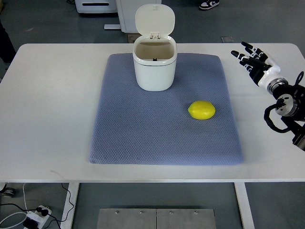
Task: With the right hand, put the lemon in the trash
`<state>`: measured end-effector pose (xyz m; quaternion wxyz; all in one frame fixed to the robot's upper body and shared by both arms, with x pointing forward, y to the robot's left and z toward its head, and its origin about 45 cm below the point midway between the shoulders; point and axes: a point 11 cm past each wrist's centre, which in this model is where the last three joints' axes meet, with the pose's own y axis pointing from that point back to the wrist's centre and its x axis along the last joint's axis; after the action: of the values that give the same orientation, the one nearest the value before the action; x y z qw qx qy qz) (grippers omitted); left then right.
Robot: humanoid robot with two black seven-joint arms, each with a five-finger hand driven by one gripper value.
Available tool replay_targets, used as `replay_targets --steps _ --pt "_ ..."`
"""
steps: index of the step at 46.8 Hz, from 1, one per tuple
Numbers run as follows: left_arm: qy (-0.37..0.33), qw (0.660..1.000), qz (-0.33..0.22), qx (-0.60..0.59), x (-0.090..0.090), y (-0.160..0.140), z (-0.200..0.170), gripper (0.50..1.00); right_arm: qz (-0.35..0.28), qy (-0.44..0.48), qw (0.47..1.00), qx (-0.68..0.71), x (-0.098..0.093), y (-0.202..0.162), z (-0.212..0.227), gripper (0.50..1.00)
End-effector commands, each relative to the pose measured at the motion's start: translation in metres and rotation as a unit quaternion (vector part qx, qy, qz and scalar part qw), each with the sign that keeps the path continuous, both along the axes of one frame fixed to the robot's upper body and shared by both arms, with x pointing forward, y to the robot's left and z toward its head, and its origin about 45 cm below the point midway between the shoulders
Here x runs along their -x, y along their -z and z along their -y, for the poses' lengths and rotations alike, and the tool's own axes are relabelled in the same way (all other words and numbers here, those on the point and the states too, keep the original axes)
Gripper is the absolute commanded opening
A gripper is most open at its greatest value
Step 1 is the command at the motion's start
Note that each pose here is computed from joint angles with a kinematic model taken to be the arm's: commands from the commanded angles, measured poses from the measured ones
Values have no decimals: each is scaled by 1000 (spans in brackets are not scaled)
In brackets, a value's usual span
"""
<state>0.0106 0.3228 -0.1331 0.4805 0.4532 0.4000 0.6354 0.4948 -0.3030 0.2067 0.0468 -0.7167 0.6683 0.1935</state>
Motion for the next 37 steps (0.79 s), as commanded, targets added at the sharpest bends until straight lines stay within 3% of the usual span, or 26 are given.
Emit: replay_targets --steps 1,21,37 --pt "0 1000 1 0 0 0 0 1000 8 -15 1000 -11 -2 -5 -6 1000" --pt "0 1000 1 0 0 0 0 1000 54 -66 996 -7 4 -29 -7 1000" --pt "0 1000 0 0 0 0 0 1000 90 -133 985 64 40 -45 12 1000"
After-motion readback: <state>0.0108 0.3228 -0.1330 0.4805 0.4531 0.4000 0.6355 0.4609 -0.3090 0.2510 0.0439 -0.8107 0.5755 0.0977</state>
